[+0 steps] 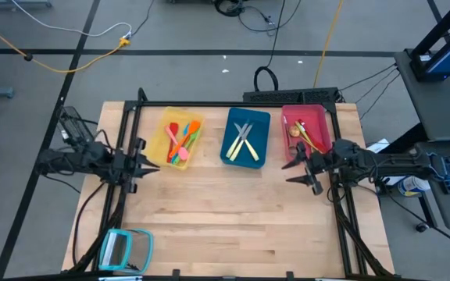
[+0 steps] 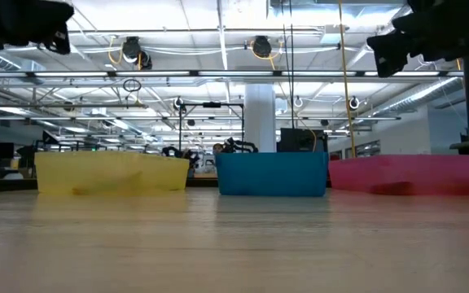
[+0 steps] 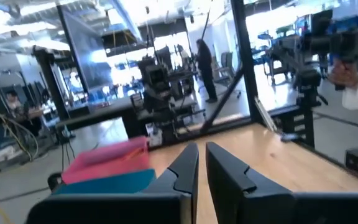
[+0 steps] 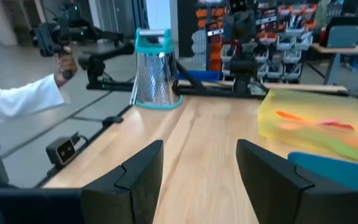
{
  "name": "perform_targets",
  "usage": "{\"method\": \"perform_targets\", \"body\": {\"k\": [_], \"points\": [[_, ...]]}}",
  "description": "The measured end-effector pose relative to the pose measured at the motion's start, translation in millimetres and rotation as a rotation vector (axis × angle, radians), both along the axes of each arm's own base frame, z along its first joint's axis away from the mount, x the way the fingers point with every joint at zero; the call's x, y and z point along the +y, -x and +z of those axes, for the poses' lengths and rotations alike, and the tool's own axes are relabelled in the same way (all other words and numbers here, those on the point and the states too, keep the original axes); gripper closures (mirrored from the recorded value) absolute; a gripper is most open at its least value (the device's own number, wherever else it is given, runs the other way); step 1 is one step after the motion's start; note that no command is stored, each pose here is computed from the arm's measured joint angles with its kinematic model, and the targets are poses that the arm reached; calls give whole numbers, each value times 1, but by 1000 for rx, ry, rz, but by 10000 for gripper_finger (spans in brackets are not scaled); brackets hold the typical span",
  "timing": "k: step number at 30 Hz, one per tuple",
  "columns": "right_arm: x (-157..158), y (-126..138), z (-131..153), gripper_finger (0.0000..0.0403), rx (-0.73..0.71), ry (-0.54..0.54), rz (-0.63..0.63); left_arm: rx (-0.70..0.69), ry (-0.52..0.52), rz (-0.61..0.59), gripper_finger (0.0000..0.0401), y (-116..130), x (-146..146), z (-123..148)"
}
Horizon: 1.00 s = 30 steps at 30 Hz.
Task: Pick & Place Kitchen Items
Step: Return to Home Position
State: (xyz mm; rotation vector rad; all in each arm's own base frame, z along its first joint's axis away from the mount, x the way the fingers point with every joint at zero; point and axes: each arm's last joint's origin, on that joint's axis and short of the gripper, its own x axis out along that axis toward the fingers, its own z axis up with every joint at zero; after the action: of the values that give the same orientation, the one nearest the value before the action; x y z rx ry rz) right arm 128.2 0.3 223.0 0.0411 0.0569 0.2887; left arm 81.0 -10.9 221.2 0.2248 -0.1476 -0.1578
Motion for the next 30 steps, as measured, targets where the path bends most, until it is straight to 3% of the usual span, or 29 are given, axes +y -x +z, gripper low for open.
{"method": "perform_targets", "body": {"k": [12,20,26,30], "points": [[-2,14,-32,206,-30,20,-107,-43,21,-2,364,-14,-2,-38],[-1,21,-50,206,-28,29,-107,-22,50,-5,364,-14,-2,-40],[-1,24,-53,206,-59,43,-120,1,180,-24,364,-14,-2,-40],[-4,24,-54,206,-51,27,-215,6,208,-28,364,-14,-2,-40]]}}
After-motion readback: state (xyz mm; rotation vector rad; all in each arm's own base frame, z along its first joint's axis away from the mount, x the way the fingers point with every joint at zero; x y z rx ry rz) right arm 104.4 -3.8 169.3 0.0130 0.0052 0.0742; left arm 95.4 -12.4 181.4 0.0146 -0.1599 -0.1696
